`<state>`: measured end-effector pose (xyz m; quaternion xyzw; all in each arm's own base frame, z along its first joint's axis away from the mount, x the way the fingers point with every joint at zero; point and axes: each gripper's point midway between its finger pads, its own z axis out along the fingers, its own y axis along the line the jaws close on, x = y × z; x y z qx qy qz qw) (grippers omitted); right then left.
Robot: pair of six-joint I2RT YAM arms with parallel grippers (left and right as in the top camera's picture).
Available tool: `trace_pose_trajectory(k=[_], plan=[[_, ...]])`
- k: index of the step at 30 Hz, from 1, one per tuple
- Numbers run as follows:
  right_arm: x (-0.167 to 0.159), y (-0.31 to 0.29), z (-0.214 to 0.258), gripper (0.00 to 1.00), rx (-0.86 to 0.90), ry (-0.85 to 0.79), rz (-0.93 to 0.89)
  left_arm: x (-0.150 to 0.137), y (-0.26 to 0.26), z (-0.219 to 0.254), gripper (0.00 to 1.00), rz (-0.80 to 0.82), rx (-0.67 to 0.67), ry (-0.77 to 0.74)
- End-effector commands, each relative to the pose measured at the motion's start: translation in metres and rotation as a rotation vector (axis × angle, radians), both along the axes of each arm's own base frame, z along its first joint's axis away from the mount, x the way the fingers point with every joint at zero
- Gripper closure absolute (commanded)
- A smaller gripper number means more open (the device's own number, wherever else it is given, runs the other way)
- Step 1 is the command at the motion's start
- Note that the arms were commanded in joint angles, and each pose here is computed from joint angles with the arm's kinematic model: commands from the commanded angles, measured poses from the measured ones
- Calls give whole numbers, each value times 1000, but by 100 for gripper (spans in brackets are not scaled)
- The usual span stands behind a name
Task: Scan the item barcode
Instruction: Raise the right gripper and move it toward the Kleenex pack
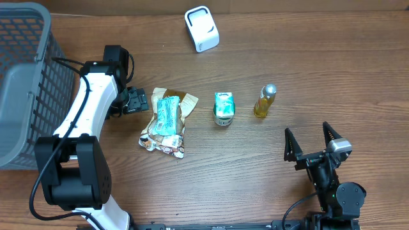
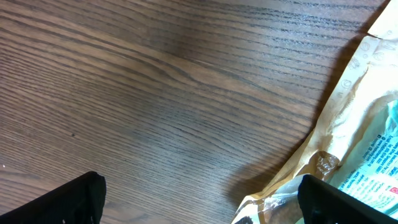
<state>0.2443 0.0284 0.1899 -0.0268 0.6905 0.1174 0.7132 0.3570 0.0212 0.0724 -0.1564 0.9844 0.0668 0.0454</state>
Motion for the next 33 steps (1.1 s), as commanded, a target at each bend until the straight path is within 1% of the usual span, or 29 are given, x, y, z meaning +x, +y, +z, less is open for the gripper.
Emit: trace_pose_trajectory(k=[1, 13, 18, 20, 25, 30, 33], plan=[[-1, 6, -5, 0, 36, 19, 35, 6, 4, 8, 1, -2, 13, -27], [0, 5, -9, 0, 39, 37, 32, 6, 4, 8, 0, -1, 13, -27], [-1, 2, -3, 0, 99, 42, 15, 6, 4, 8, 0, -1, 13, -27], [-2, -7, 12, 0, 129, 38, -39, 6, 4, 8, 0, -1, 13, -26], [-17, -16, 54, 0, 129, 62, -100, 6, 4, 8, 0, -1, 13, -27], [-33, -17, 105, 0, 91, 87, -113, 6, 4, 8, 0, -1, 13, -27], [-37, -16, 147, 0, 96, 107, -110, 6, 4, 8, 0, -1, 13, -27]])
